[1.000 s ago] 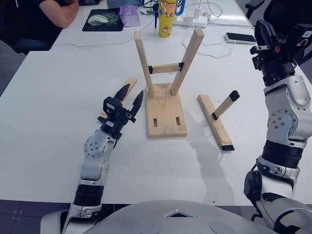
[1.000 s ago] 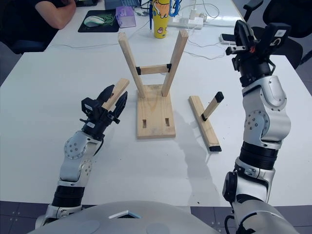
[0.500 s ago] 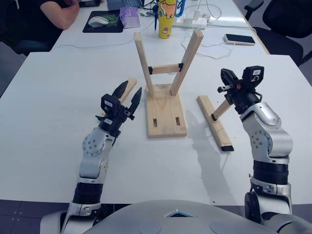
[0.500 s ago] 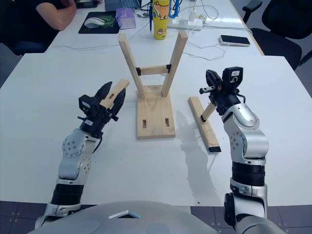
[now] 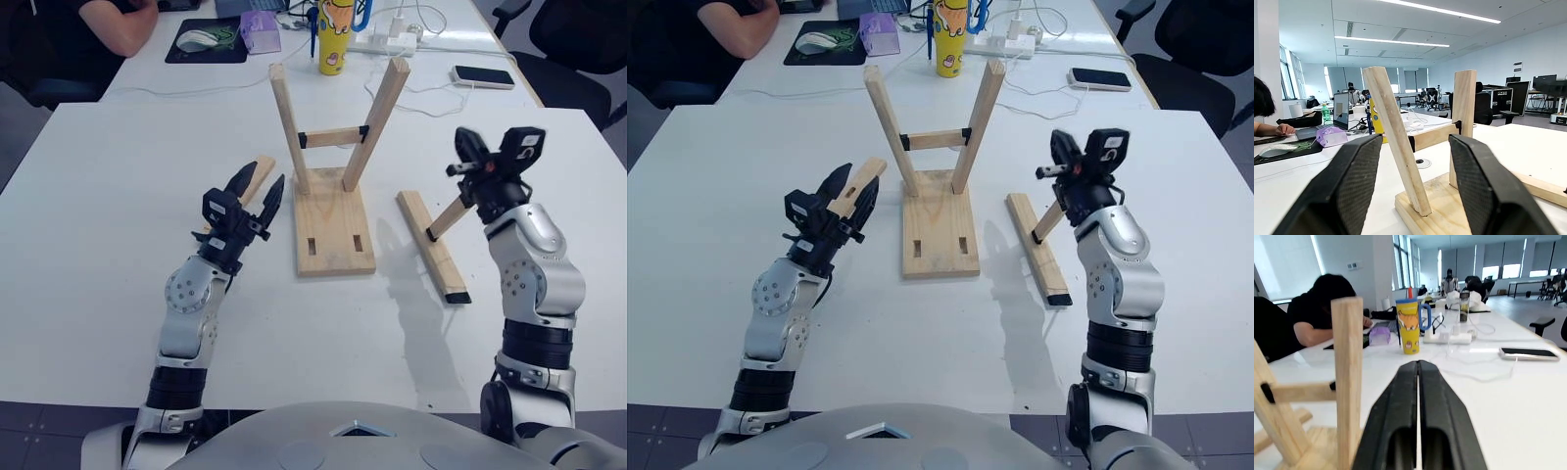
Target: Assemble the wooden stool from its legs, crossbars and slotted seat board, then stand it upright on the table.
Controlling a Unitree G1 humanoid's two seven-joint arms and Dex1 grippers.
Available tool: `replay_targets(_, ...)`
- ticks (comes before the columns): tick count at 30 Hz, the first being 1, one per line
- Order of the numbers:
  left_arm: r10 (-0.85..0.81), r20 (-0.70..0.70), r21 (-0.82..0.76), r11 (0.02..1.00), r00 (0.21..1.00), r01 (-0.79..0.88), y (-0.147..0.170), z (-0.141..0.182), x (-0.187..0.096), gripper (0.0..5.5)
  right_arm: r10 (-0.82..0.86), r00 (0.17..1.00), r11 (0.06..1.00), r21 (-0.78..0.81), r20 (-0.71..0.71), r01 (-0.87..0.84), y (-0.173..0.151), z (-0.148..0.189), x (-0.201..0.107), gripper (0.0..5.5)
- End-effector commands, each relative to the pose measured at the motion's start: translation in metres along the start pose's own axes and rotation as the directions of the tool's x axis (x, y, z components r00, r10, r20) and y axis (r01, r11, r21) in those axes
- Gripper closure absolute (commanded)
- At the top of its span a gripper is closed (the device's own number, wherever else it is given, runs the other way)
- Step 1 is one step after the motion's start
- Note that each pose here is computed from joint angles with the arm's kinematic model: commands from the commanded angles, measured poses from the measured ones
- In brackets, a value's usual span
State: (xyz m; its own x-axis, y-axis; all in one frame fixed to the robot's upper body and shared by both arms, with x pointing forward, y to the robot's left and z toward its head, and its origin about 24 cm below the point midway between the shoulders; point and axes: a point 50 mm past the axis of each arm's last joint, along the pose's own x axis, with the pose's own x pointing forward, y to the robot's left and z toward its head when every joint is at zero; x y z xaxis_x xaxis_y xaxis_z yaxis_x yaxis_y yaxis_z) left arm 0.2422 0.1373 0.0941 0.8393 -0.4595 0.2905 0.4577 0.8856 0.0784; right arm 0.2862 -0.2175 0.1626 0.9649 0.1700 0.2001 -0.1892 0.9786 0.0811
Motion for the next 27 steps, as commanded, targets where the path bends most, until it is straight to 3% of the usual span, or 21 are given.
replay_targets(1,0.004,-0.01,-0.004,1.0,1.0,-0.004,0.0,-0.002,-0.002,2.99,0.015,0.975,0.999,-0.053,0.222,-0.003,0.004,0.051,0.009,5.49)
replay_targets(7,0.012,-0.013,-0.005,1.0,1.0,-0.012,-0.001,-0.002,-0.005,2.99,0.021,0.965,0.996,-0.086,0.261,0.001,0.007,0.062,0.01,5.49)
replay_targets(9,0.013,-0.014,-0.005,1.0,1.0,-0.013,-0.001,-0.002,-0.006,2.99,0.02,0.977,0.996,-0.084,0.211,-0.002,0.006,0.049,0.008,5.49)
replay_targets(10,0.01,-0.014,-0.006,1.0,1.0,-0.01,-0.001,-0.002,-0.005,2.99,0.013,0.989,0.996,-0.09,0.144,0.0,0.005,0.034,0.005,5.49)
replay_targets(11,0.008,-0.014,-0.007,1.0,1.0,-0.008,-0.001,-0.002,-0.005,2.99,-0.019,0.999,0.996,-0.083,-0.029,0.016,0.0,0.0,0.0,5.49)
replay_targets(13,-0.009,-0.011,-0.009,1.0,1.0,0.008,-0.002,-0.001,-0.002,2.99,-0.039,0.909,0.996,-0.093,-0.415,0.0,-0.004,-0.073,-0.031,5.49)
replay_targets(15,-0.015,-0.008,-0.007,1.0,1.0,0.015,0.0,-0.001,0.0,2.99,-0.009,0.816,0.999,-0.042,-0.578,-0.019,0.001,-0.107,-0.057,5.49)
replay_targets(20,-0.01,-0.002,-0.001,1.0,1.0,0.01,0.003,0.0,0.001,2.99,0.047,0.887,0.999,-0.002,-0.459,-0.055,0.012,-0.084,-0.034,5.49)
replay_targets(27,-0.011,0.003,-0.004,1.0,1.0,0.011,0.001,-0.001,0.003,2.99,0.022,0.896,0.998,-0.042,-0.445,-0.045,0.005,-0.079,-0.03,5.49)
